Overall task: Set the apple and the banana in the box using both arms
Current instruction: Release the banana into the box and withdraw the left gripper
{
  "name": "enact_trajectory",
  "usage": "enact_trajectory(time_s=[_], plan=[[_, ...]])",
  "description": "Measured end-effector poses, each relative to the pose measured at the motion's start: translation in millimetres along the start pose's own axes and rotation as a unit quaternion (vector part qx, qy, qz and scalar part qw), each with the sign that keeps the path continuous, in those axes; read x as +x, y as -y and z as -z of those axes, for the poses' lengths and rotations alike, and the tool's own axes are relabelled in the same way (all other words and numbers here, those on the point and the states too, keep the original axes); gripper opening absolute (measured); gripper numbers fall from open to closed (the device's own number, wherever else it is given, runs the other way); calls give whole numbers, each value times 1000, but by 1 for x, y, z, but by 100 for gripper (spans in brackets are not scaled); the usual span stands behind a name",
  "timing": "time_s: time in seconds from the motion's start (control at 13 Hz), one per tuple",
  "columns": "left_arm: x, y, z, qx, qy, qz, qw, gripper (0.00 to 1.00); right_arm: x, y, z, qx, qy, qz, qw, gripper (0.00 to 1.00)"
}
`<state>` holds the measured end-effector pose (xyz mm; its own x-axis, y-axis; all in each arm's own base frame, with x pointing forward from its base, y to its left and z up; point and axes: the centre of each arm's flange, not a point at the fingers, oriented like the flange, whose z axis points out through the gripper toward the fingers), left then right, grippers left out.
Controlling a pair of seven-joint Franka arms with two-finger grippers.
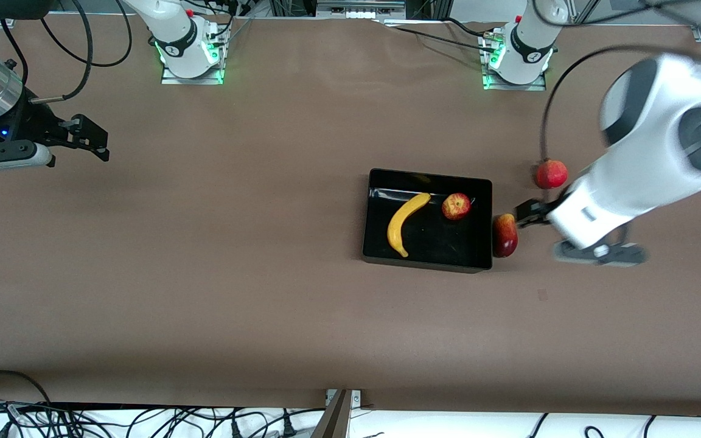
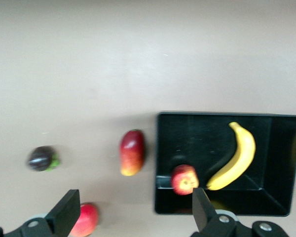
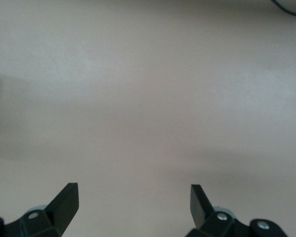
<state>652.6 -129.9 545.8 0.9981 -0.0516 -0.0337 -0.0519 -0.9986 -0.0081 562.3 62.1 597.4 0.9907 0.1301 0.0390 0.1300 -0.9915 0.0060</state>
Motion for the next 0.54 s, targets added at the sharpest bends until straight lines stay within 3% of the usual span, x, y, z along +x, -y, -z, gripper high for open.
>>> enact_trajectory(time_s=[0.23, 0.54], plan=[[-41, 64, 10, 7, -26, 7, 1000, 100, 0, 0, 0, 0, -1, 0, 1000, 100], [-87, 98, -5, 4, -1, 25, 1000, 100, 0, 1, 1, 0, -1, 1, 1000, 100]])
